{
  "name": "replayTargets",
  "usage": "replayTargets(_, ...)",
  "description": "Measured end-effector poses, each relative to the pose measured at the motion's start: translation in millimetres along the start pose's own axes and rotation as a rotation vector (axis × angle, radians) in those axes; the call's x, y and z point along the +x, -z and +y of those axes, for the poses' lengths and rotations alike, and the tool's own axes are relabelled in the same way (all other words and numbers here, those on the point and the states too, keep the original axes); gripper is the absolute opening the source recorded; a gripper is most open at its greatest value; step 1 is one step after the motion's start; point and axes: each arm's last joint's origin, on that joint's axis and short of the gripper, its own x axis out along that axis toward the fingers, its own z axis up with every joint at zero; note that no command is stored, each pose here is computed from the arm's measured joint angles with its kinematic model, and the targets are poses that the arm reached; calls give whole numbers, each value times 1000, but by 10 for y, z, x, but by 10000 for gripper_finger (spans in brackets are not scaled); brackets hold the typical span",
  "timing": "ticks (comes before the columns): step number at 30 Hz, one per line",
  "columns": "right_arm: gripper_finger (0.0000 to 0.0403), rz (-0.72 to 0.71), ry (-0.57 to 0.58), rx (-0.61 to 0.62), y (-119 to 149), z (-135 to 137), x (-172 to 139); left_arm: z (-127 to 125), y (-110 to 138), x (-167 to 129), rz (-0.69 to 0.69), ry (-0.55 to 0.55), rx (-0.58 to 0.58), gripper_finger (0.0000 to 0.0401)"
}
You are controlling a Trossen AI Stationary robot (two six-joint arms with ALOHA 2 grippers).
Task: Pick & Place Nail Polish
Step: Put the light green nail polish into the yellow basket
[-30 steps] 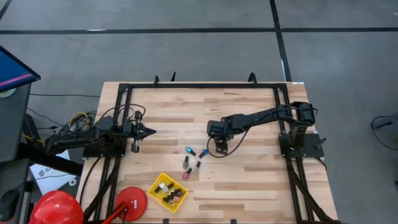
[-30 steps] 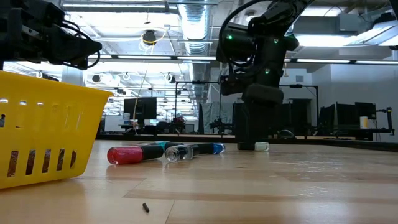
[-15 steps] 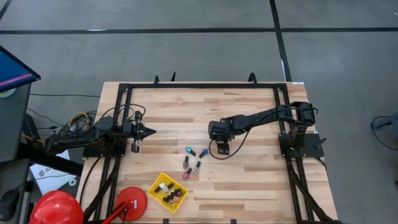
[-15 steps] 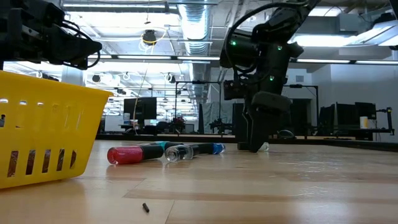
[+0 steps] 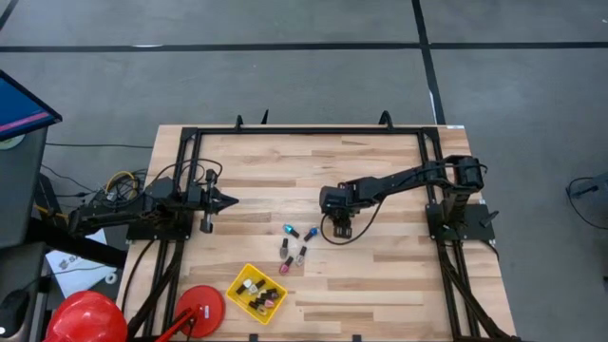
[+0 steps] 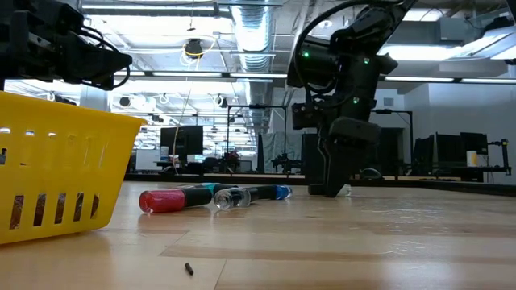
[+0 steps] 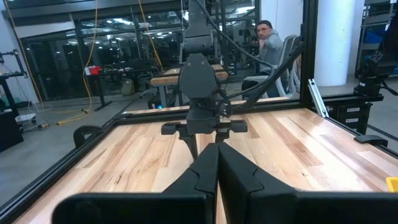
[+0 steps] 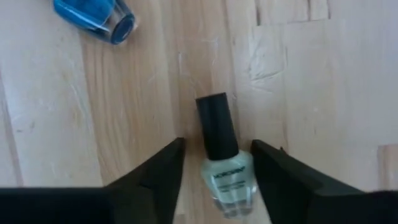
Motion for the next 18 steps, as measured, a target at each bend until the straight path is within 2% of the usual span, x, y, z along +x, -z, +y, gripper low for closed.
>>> replayTargets(3,123,5,-1,3,4,0,2,0,0,0,0,0,0,1)
replayTargets(6,97,8,6,3,10,0,4,0,0,0,0,0,0,1)
replayTargets(18,104,-27,13,-19,-11,89,-4,0,0,0,0,0,0,1)
